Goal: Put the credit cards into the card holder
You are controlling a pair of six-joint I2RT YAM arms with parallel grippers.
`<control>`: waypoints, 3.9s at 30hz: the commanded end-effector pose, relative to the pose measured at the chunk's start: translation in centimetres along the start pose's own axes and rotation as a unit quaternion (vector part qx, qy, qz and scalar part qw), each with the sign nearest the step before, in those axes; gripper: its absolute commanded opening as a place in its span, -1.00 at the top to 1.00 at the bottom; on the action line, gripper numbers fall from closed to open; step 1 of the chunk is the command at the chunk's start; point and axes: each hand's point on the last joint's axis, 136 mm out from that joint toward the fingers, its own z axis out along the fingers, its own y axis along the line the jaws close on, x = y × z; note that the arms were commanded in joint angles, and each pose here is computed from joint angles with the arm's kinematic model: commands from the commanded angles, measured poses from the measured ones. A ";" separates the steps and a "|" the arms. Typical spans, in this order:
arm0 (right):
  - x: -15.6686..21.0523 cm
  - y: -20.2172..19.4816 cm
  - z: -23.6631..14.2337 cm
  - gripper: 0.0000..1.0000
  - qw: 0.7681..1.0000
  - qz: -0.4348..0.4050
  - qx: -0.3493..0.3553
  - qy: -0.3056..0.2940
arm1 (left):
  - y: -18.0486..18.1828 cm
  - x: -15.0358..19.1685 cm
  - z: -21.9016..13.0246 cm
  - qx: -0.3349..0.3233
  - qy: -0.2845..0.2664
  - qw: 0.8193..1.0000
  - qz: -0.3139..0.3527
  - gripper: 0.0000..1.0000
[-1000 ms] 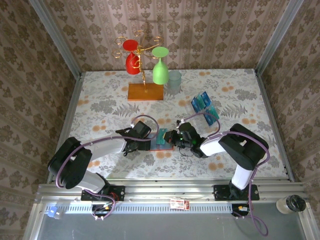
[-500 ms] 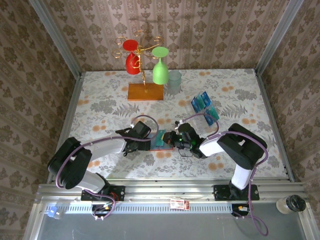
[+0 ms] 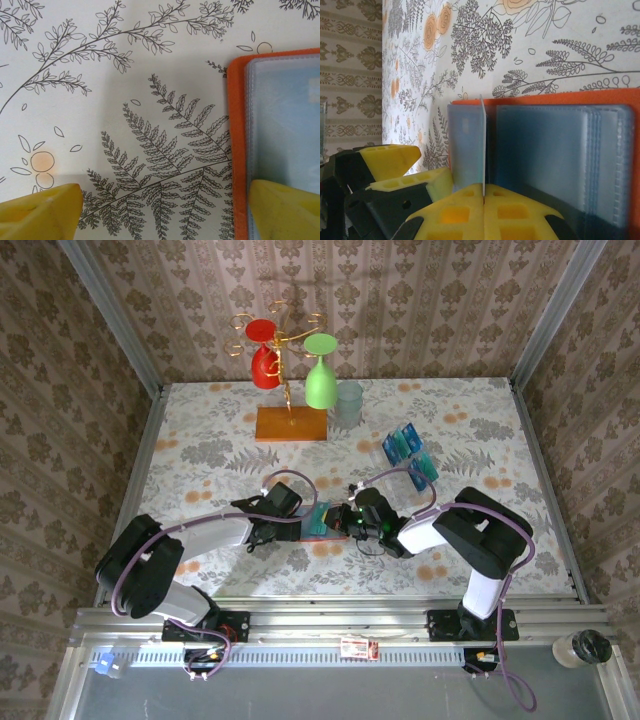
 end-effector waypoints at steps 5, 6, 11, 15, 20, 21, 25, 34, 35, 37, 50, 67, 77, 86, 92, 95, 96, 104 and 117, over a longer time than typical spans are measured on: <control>1.2 -2.2 -0.6 1.00 0.998 0.014 0.051 0.015 | 1.1 1.6 0.2 -0.022 0.023 1.000 0.003 -0.75; 1.3 -2.2 -0.6 1.00 0.998 0.013 0.053 0.017 | 1.1 1.6 0.2 -0.022 0.022 1.000 0.003 -0.75; 1.6 -2.8 -0.9 1.00 0.997 0.019 0.071 0.022 | 1.1 1.7 0.2 -0.022 0.022 1.000 0.003 -0.75; 1.9 -3.0 -0.8 1.00 0.996 0.020 0.082 0.033 | 1.1 1.7 0.3 -0.022 0.022 1.000 0.003 -0.75; 2.3 -3.0 -0.5 1.00 0.995 0.018 0.089 0.051 | 1.2 1.8 0.3 -0.023 0.023 0.999 0.002 -0.75; 2.4 -3.0 -0.4 1.00 0.994 0.017 0.089 0.054 | 1.2 1.8 0.3 -0.023 0.023 0.999 0.002 -0.75; 2.7 -3.0 -0.1 1.00 0.993 0.017 0.094 0.068 | 1.2 1.9 0.4 -0.022 0.023 0.999 0.002 -0.75; 3.5 -3.4 0.5 1.00 0.990 0.021 0.098 0.095 | 1.1 1.9 0.4 -0.020 0.023 1.000 0.001 -0.75; 3.6 -3.4 0.6 1.00 0.990 0.020 0.098 0.099 | 1.1 1.9 0.4 -0.020 0.022 1.000 0.001 -0.75; 3.6 -3.2 0.8 1.00 0.990 0.020 0.096 0.106 | 1.1 1.9 0.4 -0.019 0.023 1.000 0.001 -0.75; 2.1 -2.1 -0.4 0.43 0.982 -0.021 0.120 0.142 | 1.0 2.0 0.6 -0.017 0.024 1.000 -0.004 -0.75; 0.3 0.0 0.3 0.95 0.977 -0.068 0.130 0.152 | 0.9 2.1 0.8 -0.013 0.023 1.000 -0.006 -0.75; 0.9 -0.8 2.0 0.98 0.973 -0.065 0.143 0.167 | 1.4 -0.9 -1.8 0.002 -0.008 0.999 -0.039 -0.86; 0.9 -0.9 2.2 0.98 0.973 -0.064 0.145 0.168 | 3.5 -0.7 -0.7 -0.013 0.018 0.997 -0.071 -0.86; 1.1 -0.9 2.5 0.98 0.972 -0.064 0.147 0.174 | 2.8 -0.5 0.6 -0.013 0.036 0.998 -0.058 -0.85; 1.3 -0.8 2.9 0.99 0.971 -0.065 0.147 0.179 | 2.5 -0.6 1.0 -0.014 0.042 0.998 -0.049 -0.85; 1.4 -0.7 3.0 0.99 0.970 -0.064 0.147 0.181 | 2.4 -0.6 1.2 -0.014 0.044 0.998 -0.046 -0.85; 1.8 0.8 4.6 1.00 0.970 -0.067 0.128 0.196 | 2.1 -0.2 1.5 -0.016 0.049 0.998 -0.037 -0.83; 0.0 0.7 1.4 1.00 0.968 -0.097 0.163 0.165 | 2.1 0.4 1.6 -0.014 0.046 0.998 -0.038 -0.83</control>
